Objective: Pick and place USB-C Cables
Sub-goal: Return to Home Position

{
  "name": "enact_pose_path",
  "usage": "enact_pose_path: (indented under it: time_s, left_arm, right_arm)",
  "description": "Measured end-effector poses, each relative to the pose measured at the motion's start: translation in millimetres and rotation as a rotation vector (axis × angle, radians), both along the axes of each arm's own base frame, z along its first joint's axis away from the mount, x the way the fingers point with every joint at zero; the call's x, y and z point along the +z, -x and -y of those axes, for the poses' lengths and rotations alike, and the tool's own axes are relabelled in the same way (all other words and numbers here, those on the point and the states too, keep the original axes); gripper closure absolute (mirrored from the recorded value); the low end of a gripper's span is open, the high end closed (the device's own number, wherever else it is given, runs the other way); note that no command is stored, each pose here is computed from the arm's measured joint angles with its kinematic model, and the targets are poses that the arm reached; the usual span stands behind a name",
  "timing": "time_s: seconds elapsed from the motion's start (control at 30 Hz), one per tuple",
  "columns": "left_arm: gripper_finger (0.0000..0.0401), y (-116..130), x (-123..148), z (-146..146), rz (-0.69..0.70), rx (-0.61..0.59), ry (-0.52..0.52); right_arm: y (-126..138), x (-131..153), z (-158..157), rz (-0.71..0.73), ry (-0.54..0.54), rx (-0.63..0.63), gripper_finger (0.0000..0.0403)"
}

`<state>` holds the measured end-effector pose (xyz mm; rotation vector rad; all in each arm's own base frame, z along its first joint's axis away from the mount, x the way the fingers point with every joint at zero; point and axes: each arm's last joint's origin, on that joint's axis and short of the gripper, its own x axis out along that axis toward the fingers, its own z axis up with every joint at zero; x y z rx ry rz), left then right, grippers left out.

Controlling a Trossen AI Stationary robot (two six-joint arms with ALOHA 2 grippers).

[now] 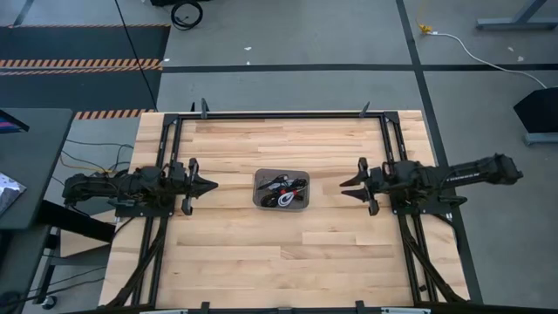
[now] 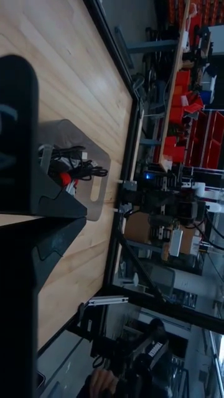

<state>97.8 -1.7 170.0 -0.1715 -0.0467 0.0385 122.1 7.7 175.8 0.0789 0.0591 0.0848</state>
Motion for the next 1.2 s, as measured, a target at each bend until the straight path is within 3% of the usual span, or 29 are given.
enact_pose_path:
  time_s: [0.4, 0.7, 0.93, 1.2]
  left_arm:
    - [0.0392, 0, 0, 0, 0.0, 0.0, 0.0]
    - [0.0392, 0, 0, 0, -0.008, 0.009, -0.204]
    - [0.0392, 0, 0, 0, -0.008, 0.009, -0.206]
    - [0.0392, 0, 0, 0, -0.008, 0.009, -0.206]
  right_arm:
    - [13, -7, 1, 0.063, -0.003, 0.0, 0.0289]
    - [14, -9, 1, 0.049, -0.033, -0.006, 0.0289]
    - [14, -7, 4, 0.073, -0.032, -0.099, 0.0289]
    - [14, -6, 4, 0.078, -0.033, -0.099, 0.0289]
